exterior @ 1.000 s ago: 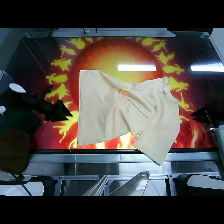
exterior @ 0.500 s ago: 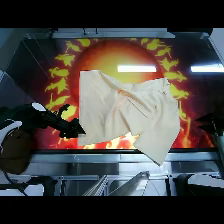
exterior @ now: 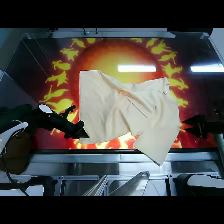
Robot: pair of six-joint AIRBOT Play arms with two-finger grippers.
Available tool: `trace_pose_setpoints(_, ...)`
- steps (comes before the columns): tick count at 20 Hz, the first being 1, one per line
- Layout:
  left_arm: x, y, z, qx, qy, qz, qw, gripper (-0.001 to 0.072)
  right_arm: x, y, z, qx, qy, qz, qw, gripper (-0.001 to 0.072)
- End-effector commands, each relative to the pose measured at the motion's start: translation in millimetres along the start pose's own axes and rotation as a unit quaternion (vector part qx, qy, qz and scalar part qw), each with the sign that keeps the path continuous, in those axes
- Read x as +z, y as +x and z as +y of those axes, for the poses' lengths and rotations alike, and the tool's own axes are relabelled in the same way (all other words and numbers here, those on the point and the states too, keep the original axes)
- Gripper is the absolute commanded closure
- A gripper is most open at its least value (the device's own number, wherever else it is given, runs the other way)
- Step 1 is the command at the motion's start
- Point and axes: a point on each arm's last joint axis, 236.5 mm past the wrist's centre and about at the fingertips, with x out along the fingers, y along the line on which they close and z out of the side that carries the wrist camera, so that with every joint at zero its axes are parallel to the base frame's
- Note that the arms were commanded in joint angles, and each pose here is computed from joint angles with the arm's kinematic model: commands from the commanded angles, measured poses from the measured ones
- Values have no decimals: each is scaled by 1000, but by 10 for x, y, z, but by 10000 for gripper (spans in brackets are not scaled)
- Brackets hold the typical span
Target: Fold the shirts.
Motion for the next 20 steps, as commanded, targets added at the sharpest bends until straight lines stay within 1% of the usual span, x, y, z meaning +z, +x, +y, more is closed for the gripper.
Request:
trace_pose_setpoints(1, 266, -148, 167, 4, -21, -57, 998, 684, -37, 368, 12, -11, -5, 26, 1000, 136)
trace_pose_setpoints(5, 222, -277, 224, -18, -27, -51, 998, 684, -179, 645, 253, 6, -28, 66, 997, 145)
trace_pose_setpoints(6, 225, -302, 239, -21, -29, -53, 998, 684, -230, 648, 286, 11, -30, 77, 997, 191)
trace_pose_setpoints(7, 235, -328, 257, -23, -30, -56, 998, 684, -291, 635, 329, 21, -33, 90, 995, 259)
trace_pose_setpoints(8, 251, -360, 269, -24, -31, -62, 997, 684, -331, 614, 353, 28, -31, 98, 994, 259)
trace_pose_setpoints(9, 265, -386, 264, -23, -29, -68, 997, 684, -348, 589, 363, 34, -29, 101, 994, 294)
trace_pose_setpoints(10, 280, -412, 253, -21, -22, -74, 997, 684, -336, 575, 356, 35, -28, 98, 994, 394)
trace_pose_setpoints(12, 298, -459, 221, -19, -12, -84, 996, 684, -294, 576, 385, 43, -38, 89, 994, 492)
trace_pose_setpoints(13, 299, -481, 205, -18, -5, -88, 996, 684, -257, 576, 439, 54, -46, 81, 994, 513)
trace_pose_setpoints(14, 306, -514, 194, -17, 4, -93, 995, 684, -222, 574, 510, 70, -51, 72, 994, 631)
trace_pose_setpoints(15, 319, -571, 175, -18, 9, -103, 995, 684, -210, 560, 589, 85, -56, 68, 992, 685)
trace_pose_setpoints(17, 321, -857, 76, -25, 40, -131, 990, 686, -242, 417, 874, 130, -75, 66, 987, 685)
trace_pose_setpoints(18, 302, -1125, -37, -35, 54, -152, 986, 686, -242, 240, 1170, 170, -98, 53, 979, 685)
trace_pose_setpoints(19, 275, -1442, -219, -55, 71, -182, 979, 686, -242, -27, 1555, 218, -138, 27, 966, 685)
trace_pose_setpoints(20, 206, -1876, -541, -92, 113, -228, 963, 686, -262, -331, 1933, 252, -186, -5, 950, 685)
